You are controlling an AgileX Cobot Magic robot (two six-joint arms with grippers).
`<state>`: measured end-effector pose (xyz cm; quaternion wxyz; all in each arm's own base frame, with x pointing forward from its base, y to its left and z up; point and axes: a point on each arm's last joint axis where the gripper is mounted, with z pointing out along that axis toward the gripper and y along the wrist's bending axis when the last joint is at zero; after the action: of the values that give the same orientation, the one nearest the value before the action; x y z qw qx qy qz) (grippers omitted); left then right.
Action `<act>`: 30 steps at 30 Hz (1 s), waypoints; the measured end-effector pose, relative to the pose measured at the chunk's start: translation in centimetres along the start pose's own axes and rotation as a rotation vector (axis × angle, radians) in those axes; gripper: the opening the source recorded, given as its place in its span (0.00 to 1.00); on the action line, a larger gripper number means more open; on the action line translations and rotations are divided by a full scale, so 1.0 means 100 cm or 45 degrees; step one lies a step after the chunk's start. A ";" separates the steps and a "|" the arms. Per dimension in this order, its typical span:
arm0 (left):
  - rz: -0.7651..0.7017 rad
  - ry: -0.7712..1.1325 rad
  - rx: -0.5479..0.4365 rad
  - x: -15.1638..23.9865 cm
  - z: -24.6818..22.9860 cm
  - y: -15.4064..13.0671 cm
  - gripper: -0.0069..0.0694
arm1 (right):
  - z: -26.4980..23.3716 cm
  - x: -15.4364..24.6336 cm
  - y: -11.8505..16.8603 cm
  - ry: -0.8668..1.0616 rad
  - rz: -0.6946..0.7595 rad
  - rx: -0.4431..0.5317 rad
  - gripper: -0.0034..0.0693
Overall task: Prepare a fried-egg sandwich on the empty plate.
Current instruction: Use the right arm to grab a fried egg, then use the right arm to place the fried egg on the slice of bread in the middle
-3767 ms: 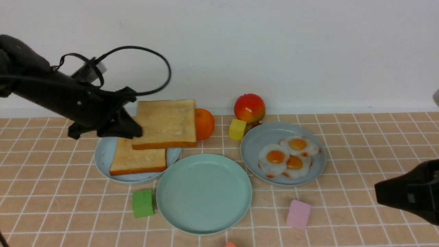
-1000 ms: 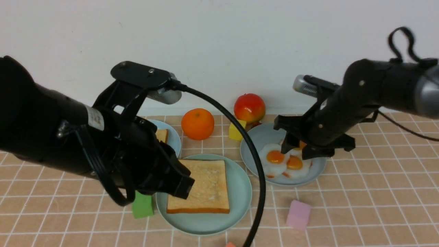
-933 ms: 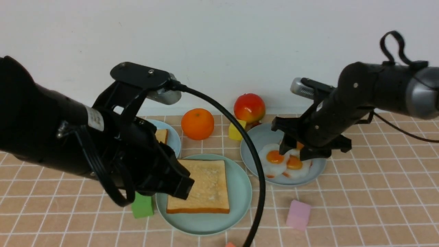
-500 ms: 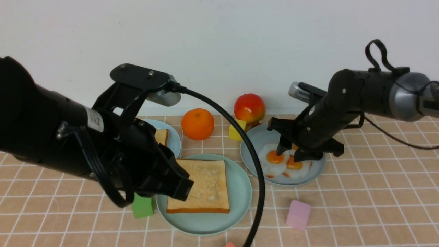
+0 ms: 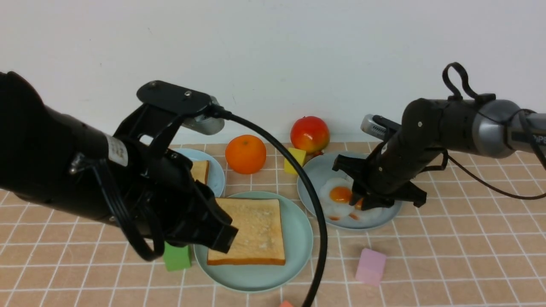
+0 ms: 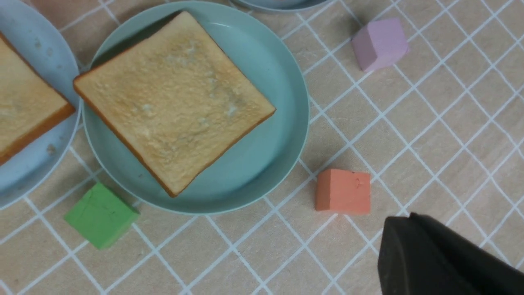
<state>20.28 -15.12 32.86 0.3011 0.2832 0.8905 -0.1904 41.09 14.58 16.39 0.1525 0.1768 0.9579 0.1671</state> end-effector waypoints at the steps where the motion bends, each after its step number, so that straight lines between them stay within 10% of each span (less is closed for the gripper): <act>1: 0.002 0.002 -0.001 0.000 0.000 0.000 0.07 | 0.000 0.000 0.000 -0.001 0.000 -0.001 0.14; 19: -0.097 0.091 -0.051 0.007 0.000 0.003 0.08 | -0.056 -0.004 0.014 -0.098 -0.239 -0.056 0.05; 30: -0.241 0.174 -0.276 0.014 -0.003 0.018 0.09 | -0.068 0.066 0.086 0.075 -0.619 -0.416 0.05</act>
<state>20.35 -13.02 31.86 0.2492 0.1763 0.9469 -0.1011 35.26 22.97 24.21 0.1866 -0.0896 0.9366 0.2827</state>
